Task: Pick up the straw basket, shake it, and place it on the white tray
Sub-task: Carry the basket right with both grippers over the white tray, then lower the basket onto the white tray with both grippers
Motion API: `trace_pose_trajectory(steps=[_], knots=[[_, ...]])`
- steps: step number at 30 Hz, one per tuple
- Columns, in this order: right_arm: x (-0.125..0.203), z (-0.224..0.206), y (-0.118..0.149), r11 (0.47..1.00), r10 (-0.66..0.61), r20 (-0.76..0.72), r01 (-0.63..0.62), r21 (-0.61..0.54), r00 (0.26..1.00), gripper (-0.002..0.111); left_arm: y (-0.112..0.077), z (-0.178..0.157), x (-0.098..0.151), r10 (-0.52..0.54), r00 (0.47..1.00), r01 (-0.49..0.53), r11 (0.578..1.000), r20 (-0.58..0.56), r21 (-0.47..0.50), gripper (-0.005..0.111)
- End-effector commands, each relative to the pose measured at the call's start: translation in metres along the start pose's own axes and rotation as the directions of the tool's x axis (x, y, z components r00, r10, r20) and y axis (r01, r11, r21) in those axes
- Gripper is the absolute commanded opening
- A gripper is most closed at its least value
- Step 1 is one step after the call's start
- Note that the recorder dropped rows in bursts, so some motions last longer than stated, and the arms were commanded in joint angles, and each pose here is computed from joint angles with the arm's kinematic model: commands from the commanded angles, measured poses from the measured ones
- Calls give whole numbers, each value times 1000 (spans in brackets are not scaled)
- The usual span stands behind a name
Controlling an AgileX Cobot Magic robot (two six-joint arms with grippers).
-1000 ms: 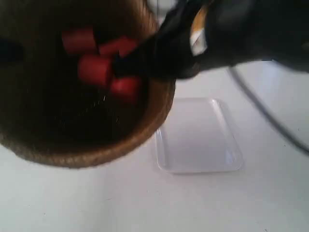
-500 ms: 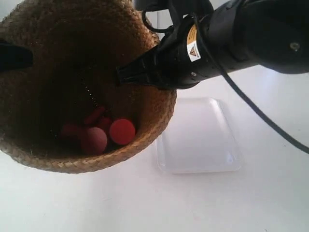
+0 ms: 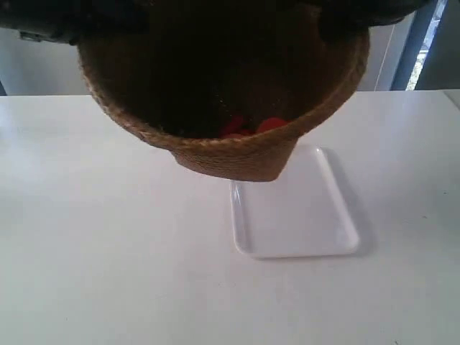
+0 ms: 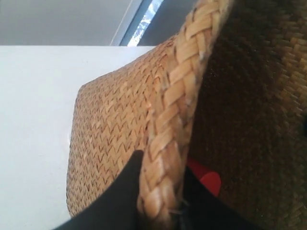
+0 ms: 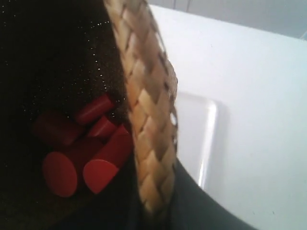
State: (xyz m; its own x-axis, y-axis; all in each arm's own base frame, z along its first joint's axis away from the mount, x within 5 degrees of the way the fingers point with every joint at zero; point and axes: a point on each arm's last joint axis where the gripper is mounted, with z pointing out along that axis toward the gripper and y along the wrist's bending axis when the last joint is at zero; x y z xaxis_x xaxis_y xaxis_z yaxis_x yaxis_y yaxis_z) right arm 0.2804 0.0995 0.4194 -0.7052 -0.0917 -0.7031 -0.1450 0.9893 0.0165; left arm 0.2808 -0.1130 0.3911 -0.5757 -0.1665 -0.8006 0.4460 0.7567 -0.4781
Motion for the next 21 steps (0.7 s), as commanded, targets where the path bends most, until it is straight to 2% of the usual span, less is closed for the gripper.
trace_pose_trajectory(steps=[1, 7, 9, 21], knots=[[-1, 18, -19, 998, -33, -147, 40, 45, 989, 0, -23, 32, 11, -45, 999, 46, 996, -19, 75, 0], [-15, 50, -43, 990, -87, -230, 110, 91, 969, 0, -39, 77, 34, -128, 992, 129, 990, -18, 60, 0], [-21, 60, -51, 987, -98, -249, 127, 100, 964, 0, -36, 87, 38, -175, 984, 176, 983, -22, 44, 0], [-17, 100, -59, 983, -113, -333, 154, 98, 936, 0, -22, 110, 52, -199, 978, 199, 980, -68, -5, 0]])
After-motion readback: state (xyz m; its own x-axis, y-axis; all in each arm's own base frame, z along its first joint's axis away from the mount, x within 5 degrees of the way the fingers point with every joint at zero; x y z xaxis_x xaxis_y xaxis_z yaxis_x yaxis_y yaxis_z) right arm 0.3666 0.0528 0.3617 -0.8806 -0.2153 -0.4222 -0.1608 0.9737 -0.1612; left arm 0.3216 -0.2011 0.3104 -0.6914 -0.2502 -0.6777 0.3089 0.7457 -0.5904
